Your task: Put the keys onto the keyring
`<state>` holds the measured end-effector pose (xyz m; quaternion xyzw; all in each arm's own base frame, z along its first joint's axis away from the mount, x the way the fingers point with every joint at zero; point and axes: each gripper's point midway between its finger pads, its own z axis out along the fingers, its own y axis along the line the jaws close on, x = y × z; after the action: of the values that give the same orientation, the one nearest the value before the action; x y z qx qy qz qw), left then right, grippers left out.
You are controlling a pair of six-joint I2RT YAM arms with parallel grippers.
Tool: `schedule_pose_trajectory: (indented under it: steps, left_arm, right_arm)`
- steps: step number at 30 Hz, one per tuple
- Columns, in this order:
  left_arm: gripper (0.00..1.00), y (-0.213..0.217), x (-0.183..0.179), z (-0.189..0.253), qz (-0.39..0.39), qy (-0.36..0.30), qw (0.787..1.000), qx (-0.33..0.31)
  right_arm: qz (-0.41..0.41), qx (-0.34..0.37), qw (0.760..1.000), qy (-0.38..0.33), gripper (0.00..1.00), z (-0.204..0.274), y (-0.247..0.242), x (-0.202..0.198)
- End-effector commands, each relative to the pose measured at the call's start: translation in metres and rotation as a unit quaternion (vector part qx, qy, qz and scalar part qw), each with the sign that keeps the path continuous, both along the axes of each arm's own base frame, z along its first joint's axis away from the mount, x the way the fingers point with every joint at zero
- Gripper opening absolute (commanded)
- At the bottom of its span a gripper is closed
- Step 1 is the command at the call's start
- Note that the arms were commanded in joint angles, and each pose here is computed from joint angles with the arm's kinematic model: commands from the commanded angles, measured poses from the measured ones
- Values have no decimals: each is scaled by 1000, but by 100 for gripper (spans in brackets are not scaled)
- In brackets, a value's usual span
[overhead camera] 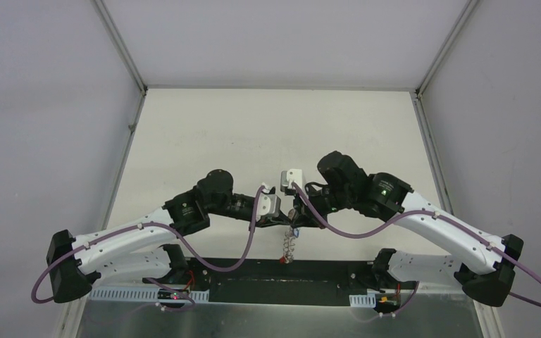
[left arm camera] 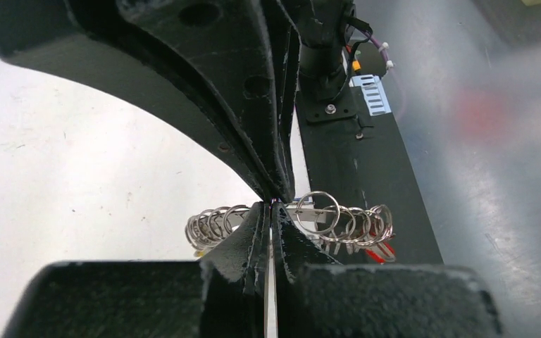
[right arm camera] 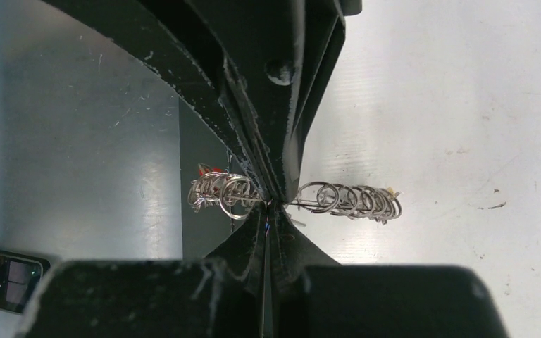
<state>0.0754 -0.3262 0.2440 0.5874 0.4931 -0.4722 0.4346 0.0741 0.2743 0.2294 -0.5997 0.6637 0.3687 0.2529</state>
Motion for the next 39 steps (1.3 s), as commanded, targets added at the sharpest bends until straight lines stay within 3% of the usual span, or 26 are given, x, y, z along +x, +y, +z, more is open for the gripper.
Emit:
schedule_pose_trajectory:
  steps: [1,6,7,11,14,22,26,32,34,39]
  left_arm:
    - [0,-5,-2,6,-8,-19,1000,-15]
    - [0,-1,-1,6,1,-17,1000,-11]
    - [0,0,-1,7,4,-16,1000,-12]
    - [0,4,-1,9,14,-10,1000,-17]
    - [0,6,1,13,27,-11,999,-28]
    - [0,16,5,43,61,-42,989,-124]
    - [0,20,4,60,66,-57,979,-184]
    - [0,21,-2,80,48,-76,968,-233]
    - [0,21,-2,82,48,-78,967,-237]
    - [0,20,-3,85,45,-80,966,-243]
  right_arm:
    - [3,60,998,-26,0,30,15,5]
    - [-16,59,997,-36,0,31,14,12]
    - [-21,59,997,-39,5,31,14,13]
    - [-60,61,995,-52,47,32,12,25]
    - [-91,61,991,-70,57,33,7,34]
    - [-98,126,981,-107,58,52,-2,31]
    - [-59,178,977,-105,51,61,1,15]
    - [-59,208,969,-122,51,67,8,20]
    - [-9,220,971,-90,42,69,12,0]
    - [-11,214,973,-85,26,63,15,1]
